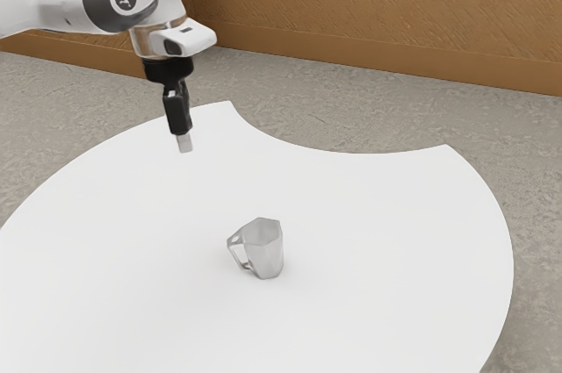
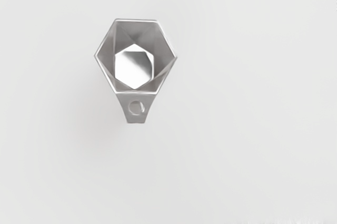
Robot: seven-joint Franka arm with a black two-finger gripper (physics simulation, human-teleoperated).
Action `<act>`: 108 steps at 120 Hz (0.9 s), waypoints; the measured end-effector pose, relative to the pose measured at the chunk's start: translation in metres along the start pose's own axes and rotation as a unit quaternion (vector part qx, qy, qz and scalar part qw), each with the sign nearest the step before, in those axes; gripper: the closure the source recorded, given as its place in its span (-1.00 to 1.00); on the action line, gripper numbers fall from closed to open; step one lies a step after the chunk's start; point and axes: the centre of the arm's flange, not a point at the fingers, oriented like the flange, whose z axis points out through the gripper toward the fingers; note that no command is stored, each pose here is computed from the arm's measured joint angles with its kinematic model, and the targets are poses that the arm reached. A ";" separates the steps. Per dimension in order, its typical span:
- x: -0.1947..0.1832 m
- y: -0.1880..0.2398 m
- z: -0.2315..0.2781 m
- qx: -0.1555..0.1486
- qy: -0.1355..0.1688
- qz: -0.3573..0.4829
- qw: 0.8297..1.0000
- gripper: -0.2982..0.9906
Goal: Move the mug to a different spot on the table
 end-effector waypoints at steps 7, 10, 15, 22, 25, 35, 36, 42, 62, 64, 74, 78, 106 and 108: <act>-0.001 -0.001 0.000 0.000 0.000 0.003 1.000 -0.53; -0.001 -0.001 0.000 0.000 0.000 0.004 1.000 -0.53; -0.002 -0.002 0.000 -0.001 0.000 0.006 1.000 -0.53; -0.003 -0.003 0.000 -0.001 0.000 0.007 1.000 -0.53; -0.004 -0.004 0.000 0.000 0.000 0.008 1.000 -0.53; -0.006 -0.007 -0.002 0.000 0.001 0.008 1.000 -0.53; -0.007 -0.007 -0.002 0.000 0.001 0.008 1.000 -0.53; -0.009 -0.009 -0.002 0.000 0.001 0.008 1.000 -0.53; -0.027 -0.011 0.025 0.017 -0.026 0.014 0.999 -0.54; -0.027 -0.011 0.031 0.018 -0.027 0.015 0.999 -0.54; -0.018 -0.016 0.056 0.018 -0.026 0.025 0.999 -0.54; -0.015 -0.016 0.067 0.017 -0.025 0.029 0.999 -0.54; -0.007 -0.006 0.120 0.037 0.006 0.051 0.998 -0.54; -0.006 -0.006 0.120 0.040 0.009 0.052 0.998 -0.54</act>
